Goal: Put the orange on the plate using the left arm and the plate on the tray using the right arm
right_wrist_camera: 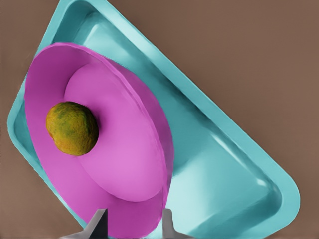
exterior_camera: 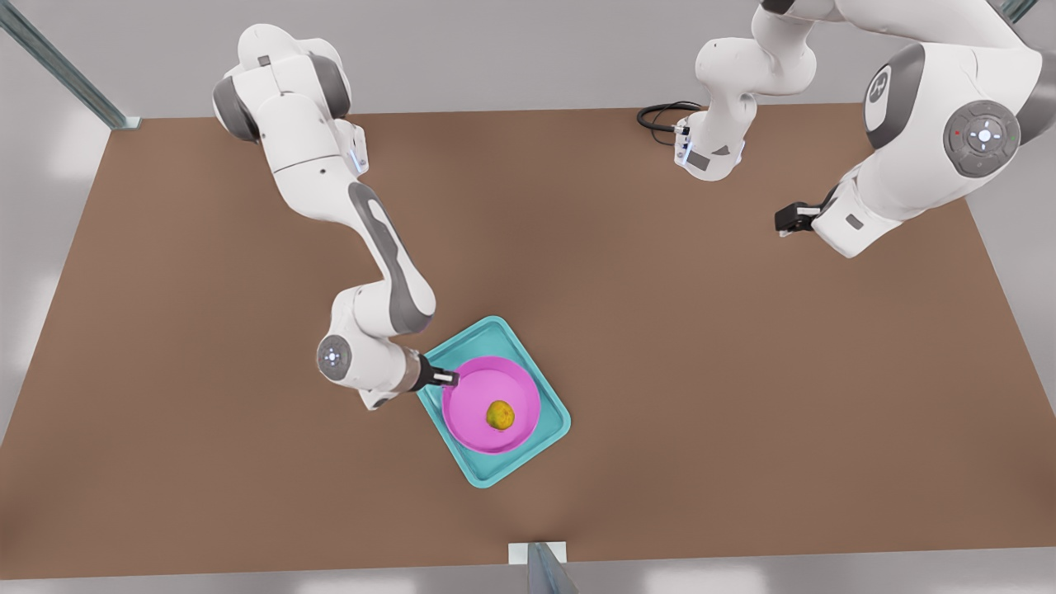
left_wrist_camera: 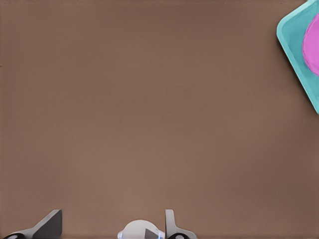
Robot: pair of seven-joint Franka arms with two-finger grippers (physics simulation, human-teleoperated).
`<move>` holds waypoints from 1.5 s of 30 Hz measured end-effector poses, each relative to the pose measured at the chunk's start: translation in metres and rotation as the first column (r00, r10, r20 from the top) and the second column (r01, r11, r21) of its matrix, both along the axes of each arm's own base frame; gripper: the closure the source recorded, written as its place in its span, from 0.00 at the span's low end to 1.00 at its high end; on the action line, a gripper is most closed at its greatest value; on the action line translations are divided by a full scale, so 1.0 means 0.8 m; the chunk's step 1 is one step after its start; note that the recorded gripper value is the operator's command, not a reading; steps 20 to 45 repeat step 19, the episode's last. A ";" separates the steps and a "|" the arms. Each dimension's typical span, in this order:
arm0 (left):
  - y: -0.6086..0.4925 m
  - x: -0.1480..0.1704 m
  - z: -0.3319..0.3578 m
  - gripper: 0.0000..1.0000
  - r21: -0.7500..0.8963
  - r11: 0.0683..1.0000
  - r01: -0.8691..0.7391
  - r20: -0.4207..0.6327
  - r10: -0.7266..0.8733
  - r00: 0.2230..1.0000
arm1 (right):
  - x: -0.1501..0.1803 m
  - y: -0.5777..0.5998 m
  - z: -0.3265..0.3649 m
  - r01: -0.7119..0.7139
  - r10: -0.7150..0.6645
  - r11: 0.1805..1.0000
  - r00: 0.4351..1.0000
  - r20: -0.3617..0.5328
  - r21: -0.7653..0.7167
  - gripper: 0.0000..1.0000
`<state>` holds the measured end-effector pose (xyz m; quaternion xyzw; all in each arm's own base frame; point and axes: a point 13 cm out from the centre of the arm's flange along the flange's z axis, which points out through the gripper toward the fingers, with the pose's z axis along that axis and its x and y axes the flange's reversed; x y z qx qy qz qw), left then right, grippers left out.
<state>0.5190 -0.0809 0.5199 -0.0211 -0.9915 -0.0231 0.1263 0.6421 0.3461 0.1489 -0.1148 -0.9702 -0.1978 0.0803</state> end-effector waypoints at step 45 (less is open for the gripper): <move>-0.001 0.000 0.000 0.00 0.000 1.000 -0.001 0.000 0.001 1.000 | -0.104 -0.439 0.430 -0.132 0.164 0.863 0.986 0.025 -0.487 0.00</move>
